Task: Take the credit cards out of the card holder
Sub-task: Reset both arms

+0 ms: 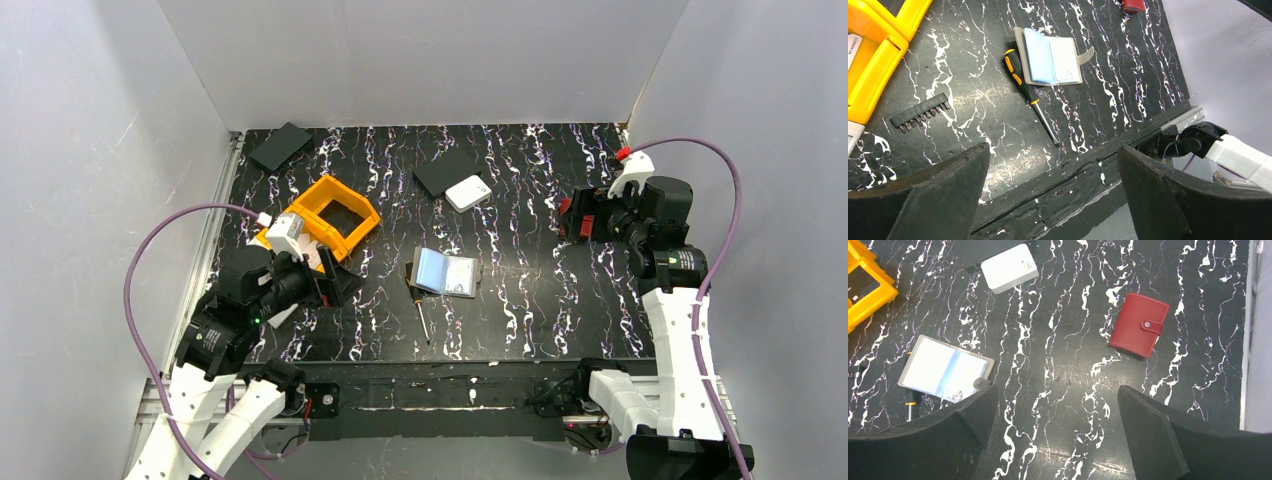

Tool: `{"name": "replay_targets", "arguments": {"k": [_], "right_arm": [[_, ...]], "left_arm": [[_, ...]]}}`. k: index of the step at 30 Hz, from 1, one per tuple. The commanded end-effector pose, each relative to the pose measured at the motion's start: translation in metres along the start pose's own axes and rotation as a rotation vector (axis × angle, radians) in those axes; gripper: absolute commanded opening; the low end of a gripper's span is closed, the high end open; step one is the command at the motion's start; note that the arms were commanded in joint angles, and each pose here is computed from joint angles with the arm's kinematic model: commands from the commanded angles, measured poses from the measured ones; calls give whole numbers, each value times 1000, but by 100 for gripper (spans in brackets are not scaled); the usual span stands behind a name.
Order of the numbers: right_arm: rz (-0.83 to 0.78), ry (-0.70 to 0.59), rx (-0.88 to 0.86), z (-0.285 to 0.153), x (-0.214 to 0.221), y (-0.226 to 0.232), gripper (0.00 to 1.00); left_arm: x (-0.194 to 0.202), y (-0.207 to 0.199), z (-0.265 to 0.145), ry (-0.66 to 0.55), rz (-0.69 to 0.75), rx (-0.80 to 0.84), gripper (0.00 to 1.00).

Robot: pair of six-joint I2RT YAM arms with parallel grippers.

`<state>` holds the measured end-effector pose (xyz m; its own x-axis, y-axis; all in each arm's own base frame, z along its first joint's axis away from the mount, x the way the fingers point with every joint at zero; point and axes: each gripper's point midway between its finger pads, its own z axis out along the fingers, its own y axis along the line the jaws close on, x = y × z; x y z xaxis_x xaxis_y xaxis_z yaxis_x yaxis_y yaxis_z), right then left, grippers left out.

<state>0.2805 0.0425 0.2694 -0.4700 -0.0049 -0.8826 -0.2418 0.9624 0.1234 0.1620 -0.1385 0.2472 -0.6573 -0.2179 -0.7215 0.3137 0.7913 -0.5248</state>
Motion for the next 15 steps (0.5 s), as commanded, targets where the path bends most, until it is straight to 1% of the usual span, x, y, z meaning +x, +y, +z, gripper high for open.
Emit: {"name": "replay_targets", "arguments": {"k": [1, 15], "right_arm": [[12, -61, -7, -3, -16, 3, 98], [32, -57, -3, -1, -15, 2, 98]], "left_arm": [[2, -1, 0, -6, -3, 13, 98], [5, 1, 3, 5, -2, 14, 98]]}}
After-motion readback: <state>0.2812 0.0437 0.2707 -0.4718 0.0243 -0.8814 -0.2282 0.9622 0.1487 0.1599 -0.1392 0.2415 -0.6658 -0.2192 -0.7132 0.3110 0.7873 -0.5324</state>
